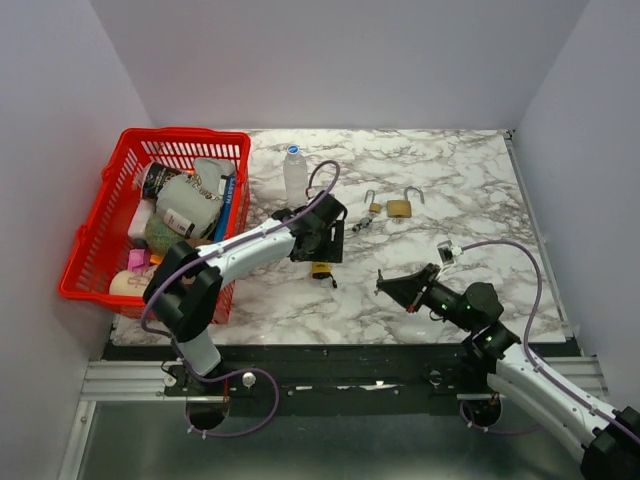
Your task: Unlock with the key
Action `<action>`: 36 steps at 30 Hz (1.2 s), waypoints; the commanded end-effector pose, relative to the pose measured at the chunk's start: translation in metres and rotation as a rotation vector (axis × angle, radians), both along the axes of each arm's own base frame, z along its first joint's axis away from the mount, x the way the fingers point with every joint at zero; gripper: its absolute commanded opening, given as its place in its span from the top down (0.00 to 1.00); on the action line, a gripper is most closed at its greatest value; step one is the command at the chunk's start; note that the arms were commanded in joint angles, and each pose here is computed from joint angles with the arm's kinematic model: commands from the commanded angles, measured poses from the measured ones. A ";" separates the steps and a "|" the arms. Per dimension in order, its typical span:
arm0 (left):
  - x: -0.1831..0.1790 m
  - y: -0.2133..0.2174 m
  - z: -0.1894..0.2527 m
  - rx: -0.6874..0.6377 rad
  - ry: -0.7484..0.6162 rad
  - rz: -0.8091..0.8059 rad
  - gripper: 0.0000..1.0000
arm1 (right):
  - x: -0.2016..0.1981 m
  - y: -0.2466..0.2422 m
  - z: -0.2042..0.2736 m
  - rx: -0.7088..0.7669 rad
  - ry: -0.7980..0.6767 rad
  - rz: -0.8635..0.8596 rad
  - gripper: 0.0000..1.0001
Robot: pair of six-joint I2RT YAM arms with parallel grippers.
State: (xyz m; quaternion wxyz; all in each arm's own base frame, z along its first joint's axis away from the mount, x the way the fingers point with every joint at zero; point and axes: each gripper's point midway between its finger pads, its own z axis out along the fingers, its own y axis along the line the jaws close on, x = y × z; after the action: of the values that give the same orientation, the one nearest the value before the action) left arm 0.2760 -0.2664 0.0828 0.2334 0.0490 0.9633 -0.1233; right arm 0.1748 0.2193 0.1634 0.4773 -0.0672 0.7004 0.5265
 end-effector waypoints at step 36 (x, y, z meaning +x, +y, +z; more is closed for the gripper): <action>-0.052 0.019 -0.086 0.024 0.512 0.366 1.00 | -0.044 0.095 -0.073 -0.035 0.303 0.284 0.99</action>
State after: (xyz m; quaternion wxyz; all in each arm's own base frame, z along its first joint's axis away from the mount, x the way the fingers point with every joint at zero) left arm 0.2726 -0.2659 0.0257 0.1048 -0.1115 0.9795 -0.1307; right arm 0.1204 0.2868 0.0560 0.2688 -0.1054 0.8071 0.5150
